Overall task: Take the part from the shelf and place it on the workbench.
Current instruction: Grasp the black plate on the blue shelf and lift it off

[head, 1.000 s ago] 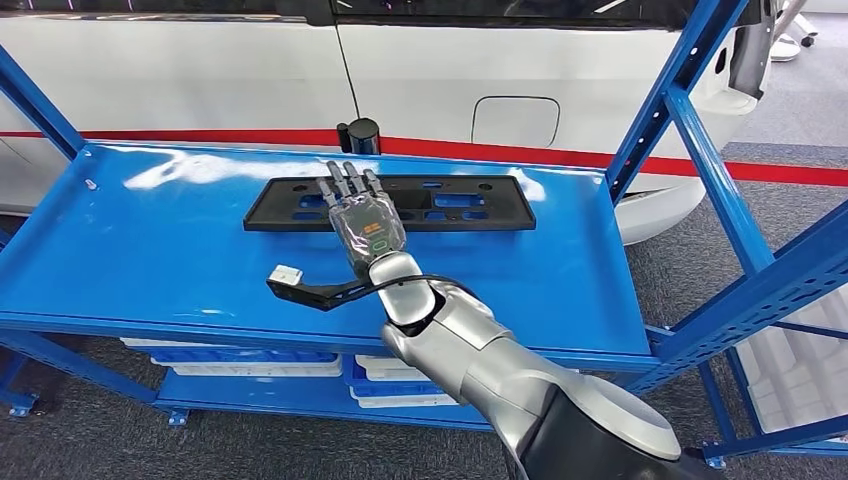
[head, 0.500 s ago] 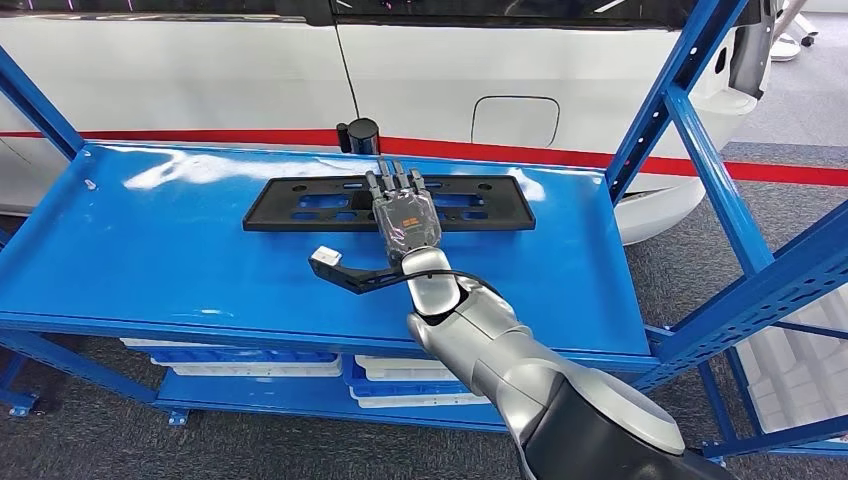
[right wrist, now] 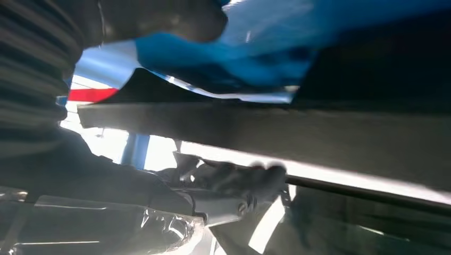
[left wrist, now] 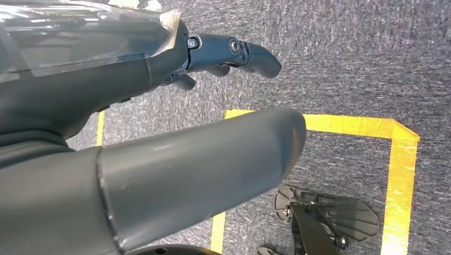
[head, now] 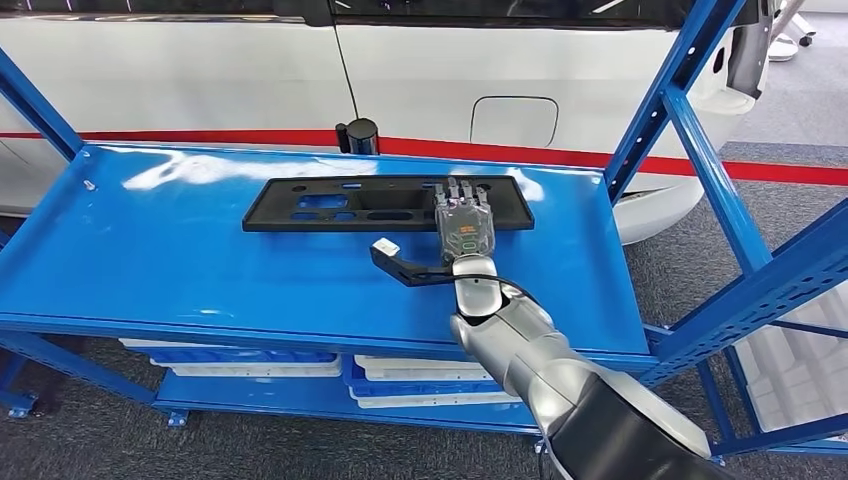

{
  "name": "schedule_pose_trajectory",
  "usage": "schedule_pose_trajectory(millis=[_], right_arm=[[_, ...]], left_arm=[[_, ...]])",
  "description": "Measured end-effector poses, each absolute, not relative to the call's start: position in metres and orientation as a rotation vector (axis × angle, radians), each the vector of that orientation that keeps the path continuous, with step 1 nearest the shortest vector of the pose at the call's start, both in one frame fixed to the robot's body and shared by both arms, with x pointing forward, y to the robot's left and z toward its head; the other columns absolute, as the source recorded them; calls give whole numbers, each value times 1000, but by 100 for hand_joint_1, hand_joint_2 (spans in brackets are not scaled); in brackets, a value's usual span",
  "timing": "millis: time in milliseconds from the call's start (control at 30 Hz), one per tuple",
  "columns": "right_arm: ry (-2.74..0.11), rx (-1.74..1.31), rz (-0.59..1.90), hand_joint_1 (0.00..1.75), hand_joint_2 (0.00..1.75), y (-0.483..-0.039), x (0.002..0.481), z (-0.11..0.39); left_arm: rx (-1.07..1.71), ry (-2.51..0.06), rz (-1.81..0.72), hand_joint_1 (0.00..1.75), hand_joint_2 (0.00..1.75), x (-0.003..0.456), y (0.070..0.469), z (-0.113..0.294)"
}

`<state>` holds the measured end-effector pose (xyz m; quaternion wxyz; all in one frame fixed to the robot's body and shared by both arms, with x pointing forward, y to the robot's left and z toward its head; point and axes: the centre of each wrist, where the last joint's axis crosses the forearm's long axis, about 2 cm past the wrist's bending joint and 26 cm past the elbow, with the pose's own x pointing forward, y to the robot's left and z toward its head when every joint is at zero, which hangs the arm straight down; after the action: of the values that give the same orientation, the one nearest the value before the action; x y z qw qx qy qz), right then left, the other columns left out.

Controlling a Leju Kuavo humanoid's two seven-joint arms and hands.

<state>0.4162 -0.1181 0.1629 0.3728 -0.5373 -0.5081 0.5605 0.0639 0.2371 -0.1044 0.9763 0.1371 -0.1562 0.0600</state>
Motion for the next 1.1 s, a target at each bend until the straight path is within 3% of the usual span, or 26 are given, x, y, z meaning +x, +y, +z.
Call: schedule_pose_trajectory(millis=[433, 633, 1000, 1100], right_arm=[[-1285, -1443, 1438, 175, 175, -141, 416, 150], [-1344, -1330, 1368, 175, 175, -139, 418, 156], [-1665, -1216, 1335, 175, 175, -106, 404, 181], [-1778, -1203, 1279, 175, 175, -97, 399, 208]], left_arm=[[263, -328, 45, 0, 0, 69, 236, -104], [264, -329, 45, 0, 0, 70, 236, -103], [237, -444, 46, 0, 0, 76, 233, -102], [213, -475, 23, 0, 131, 83, 231, -101]])
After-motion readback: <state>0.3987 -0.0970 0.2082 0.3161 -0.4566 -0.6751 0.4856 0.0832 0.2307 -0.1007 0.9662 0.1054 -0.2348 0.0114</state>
